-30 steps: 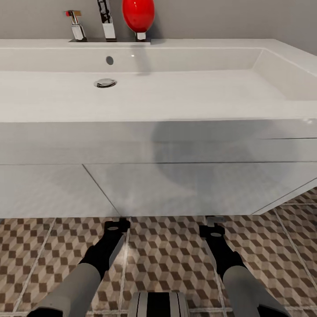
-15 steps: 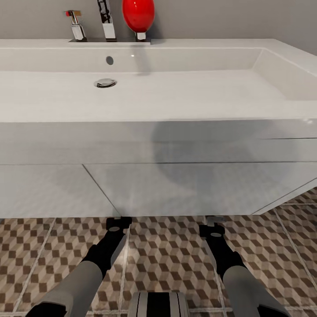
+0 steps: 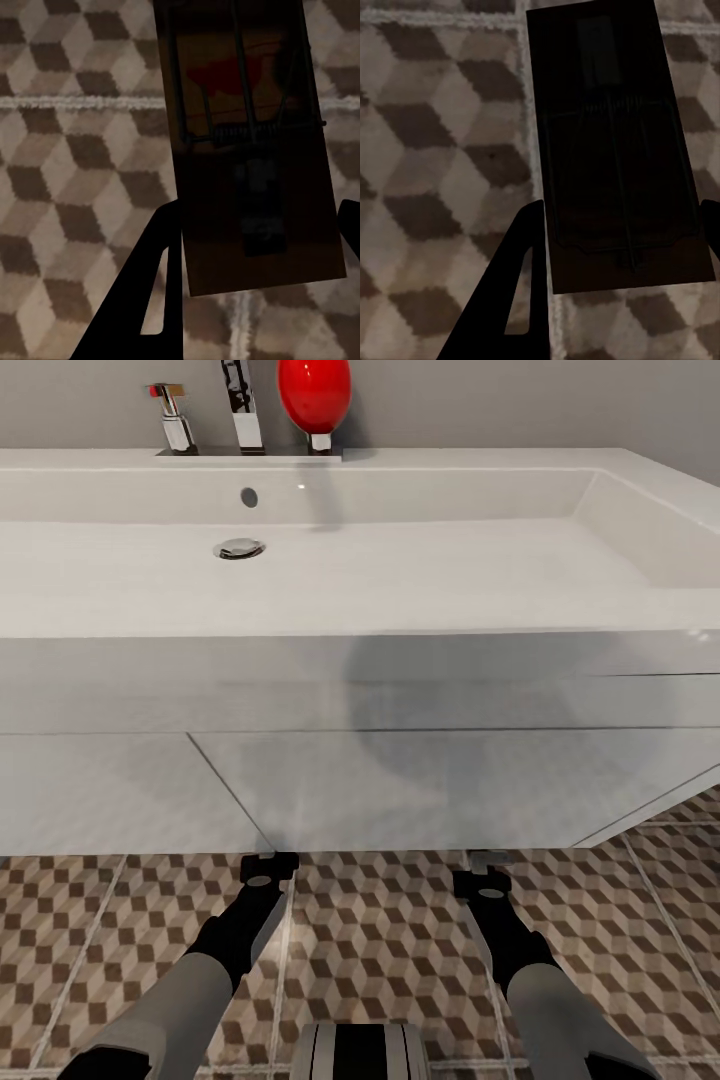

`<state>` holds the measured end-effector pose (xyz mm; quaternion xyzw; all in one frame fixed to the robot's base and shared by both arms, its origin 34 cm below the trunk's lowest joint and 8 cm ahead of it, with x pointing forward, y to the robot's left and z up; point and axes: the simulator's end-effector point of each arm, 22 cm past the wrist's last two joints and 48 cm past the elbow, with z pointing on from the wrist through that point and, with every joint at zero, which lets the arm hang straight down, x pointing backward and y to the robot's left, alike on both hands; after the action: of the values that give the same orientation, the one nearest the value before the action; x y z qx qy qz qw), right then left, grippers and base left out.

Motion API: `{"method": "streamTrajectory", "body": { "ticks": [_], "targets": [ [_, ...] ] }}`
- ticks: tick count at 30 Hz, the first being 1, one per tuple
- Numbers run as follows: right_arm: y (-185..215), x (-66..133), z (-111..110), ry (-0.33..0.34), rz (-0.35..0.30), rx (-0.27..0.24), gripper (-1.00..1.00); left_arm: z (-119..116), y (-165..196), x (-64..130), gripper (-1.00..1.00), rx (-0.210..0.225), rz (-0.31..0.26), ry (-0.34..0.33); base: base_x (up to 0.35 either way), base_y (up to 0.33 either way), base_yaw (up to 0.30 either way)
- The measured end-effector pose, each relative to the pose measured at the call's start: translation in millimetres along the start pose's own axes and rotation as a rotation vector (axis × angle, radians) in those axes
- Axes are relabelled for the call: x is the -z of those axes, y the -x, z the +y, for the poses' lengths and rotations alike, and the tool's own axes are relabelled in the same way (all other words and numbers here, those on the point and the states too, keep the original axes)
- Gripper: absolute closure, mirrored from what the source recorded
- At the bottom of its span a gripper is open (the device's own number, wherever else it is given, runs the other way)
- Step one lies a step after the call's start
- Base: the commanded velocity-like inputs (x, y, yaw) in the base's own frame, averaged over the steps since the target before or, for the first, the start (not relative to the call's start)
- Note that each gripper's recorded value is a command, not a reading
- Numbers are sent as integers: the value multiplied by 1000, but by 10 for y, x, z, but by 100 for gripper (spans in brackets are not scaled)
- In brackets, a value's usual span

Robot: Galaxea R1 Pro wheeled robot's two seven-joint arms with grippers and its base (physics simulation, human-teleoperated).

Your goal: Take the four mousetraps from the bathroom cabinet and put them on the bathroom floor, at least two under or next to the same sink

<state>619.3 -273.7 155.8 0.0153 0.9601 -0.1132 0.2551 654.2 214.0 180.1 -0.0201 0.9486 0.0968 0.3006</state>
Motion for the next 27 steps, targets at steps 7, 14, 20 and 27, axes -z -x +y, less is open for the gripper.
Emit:
{"method": "streamTrajectory", "body": {
  "ticks": [7,14,20,27],
  "targets": [
    [2,-1,-4,-1,-1,-1,100,3,-10,1,100,1,5,3,0,0,0],
    [-24,-13,0,0,4,-1,100,9,-37,-10,100,1,10,8,0,0,0],
    [-168,-88,13,-1,29,4,100,0,-185,-83,100,-2,35,9,0,0,0],
    [-334,-169,42,1,56,11,100,-16,-360,-162,100,-5,61,9,0,0,0]
  ]
}}
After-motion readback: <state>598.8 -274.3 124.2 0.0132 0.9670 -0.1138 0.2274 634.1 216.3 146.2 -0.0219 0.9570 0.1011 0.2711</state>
